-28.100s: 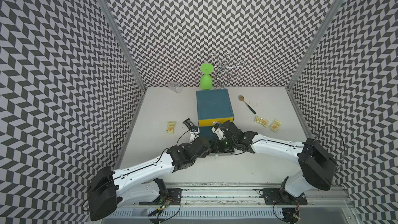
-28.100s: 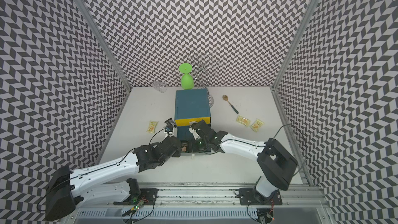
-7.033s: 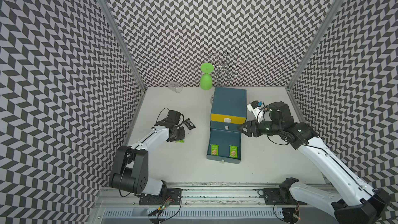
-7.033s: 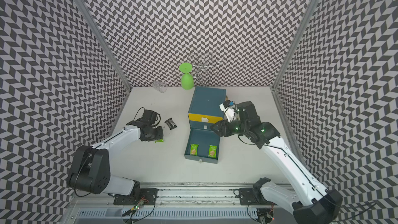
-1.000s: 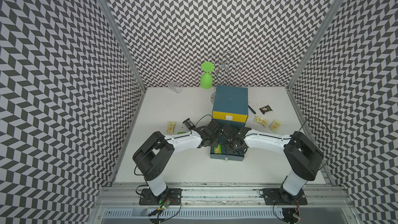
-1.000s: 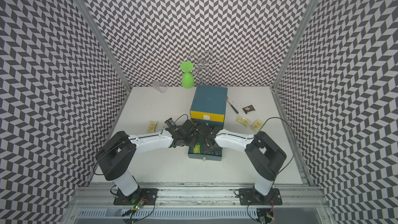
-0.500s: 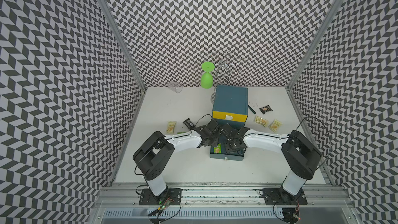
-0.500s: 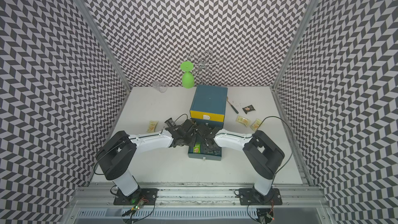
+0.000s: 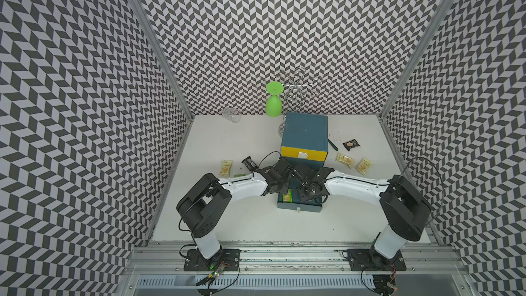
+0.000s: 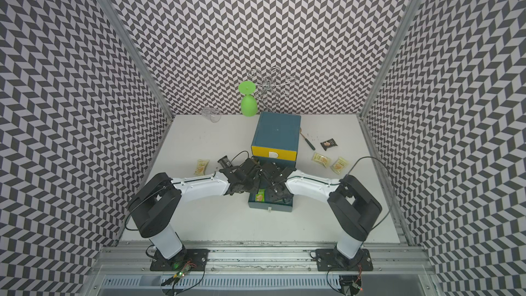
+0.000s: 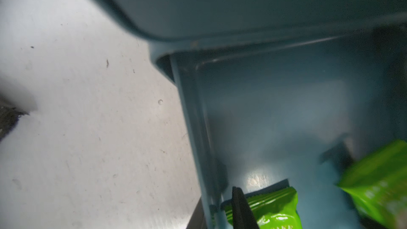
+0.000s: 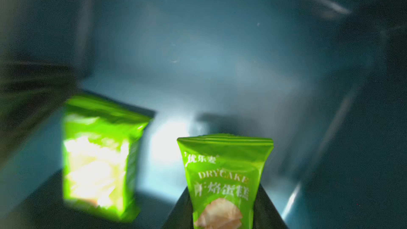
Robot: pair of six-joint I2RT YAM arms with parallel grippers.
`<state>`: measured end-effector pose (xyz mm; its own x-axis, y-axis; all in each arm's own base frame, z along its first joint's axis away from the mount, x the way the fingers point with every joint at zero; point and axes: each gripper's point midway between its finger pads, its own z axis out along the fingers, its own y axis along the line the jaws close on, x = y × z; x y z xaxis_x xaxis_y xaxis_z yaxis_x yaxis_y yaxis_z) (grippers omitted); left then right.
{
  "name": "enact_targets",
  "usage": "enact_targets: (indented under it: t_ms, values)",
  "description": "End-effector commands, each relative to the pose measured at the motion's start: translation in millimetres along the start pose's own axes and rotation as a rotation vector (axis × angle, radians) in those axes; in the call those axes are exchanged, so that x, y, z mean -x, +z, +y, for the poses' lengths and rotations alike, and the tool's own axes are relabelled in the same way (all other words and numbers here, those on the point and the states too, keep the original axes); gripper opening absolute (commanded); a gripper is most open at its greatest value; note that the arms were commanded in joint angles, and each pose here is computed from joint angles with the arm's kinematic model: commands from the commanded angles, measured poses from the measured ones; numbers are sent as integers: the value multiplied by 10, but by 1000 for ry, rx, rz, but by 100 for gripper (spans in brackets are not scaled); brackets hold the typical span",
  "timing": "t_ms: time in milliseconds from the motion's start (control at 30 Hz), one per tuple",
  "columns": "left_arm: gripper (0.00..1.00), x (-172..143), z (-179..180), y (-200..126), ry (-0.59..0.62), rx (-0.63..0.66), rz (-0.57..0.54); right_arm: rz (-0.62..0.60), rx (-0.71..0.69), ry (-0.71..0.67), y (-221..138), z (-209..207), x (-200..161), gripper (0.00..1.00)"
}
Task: Take the cookies out of the drawer
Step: Pick up the cookie from the drawer, then place the cookie at the center of the board.
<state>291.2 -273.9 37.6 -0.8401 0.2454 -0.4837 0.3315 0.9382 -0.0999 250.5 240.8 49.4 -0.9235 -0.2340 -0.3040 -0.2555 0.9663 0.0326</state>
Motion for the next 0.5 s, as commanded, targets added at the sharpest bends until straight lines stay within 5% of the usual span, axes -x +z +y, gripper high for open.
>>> enact_targets:
  t_ms: [0, 467]
  values:
    - [20, 84, -162, 51, 8, -30, -24, -156, 120, 20, -442, 208, 409, 40]
    - [20, 87, -142, 66, 14, -17, -21, -257, 183, 100, -1175, -124, 461, 39]
